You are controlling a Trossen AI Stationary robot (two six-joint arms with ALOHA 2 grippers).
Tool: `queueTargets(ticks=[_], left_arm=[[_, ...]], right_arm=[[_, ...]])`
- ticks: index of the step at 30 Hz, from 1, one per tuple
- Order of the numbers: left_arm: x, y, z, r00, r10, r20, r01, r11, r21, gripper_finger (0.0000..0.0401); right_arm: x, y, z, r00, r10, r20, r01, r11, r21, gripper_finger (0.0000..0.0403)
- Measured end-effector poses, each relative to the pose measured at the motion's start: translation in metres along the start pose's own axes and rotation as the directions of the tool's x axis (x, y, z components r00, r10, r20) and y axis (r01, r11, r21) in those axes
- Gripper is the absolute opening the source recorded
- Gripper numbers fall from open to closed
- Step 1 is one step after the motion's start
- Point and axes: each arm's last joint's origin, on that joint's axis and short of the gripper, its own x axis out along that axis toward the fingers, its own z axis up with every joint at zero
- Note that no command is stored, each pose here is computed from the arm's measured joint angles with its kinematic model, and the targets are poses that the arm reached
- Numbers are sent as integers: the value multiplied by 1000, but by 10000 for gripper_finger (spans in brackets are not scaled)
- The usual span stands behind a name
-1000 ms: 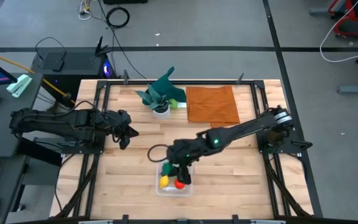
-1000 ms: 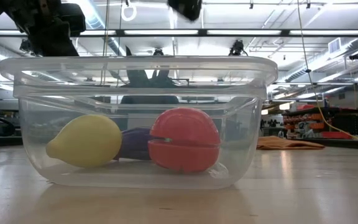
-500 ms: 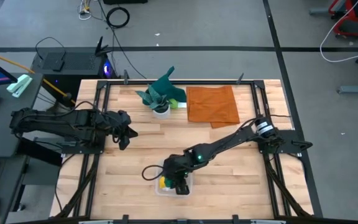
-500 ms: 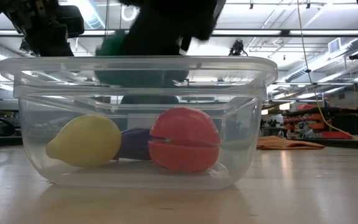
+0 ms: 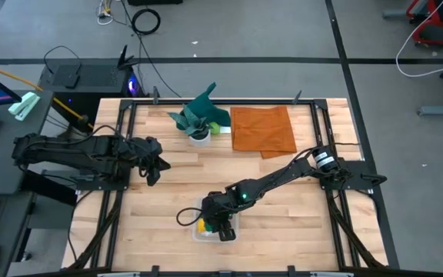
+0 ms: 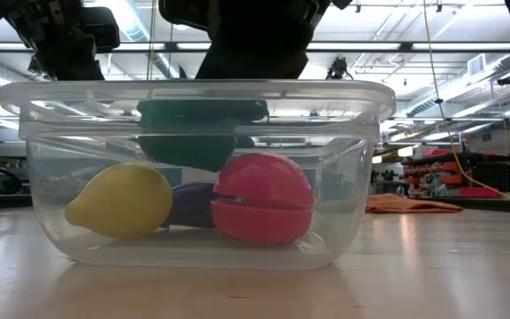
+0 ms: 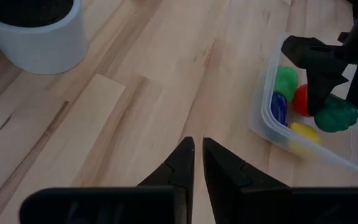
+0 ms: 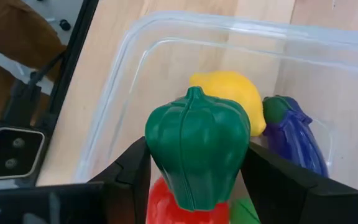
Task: Pick and placing Produce into tupperware
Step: Put the bell pepper into the transparent bin, then put the melon into the transparent bin
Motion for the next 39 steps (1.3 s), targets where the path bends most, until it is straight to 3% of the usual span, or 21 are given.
queueTargets(ticks=[13, 39], left_arm=[[0, 0, 0, 1000, 0, 0, 0, 1000, 5, 37], [0, 0, 0, 1000, 0, 1, 0, 1000, 6, 41]], right_arm=[[-3, -13, 2, 1000, -27, 10, 27, 1000, 16, 177], [-6, -17, -1, 1000, -7, -9, 7, 998, 63, 240]])
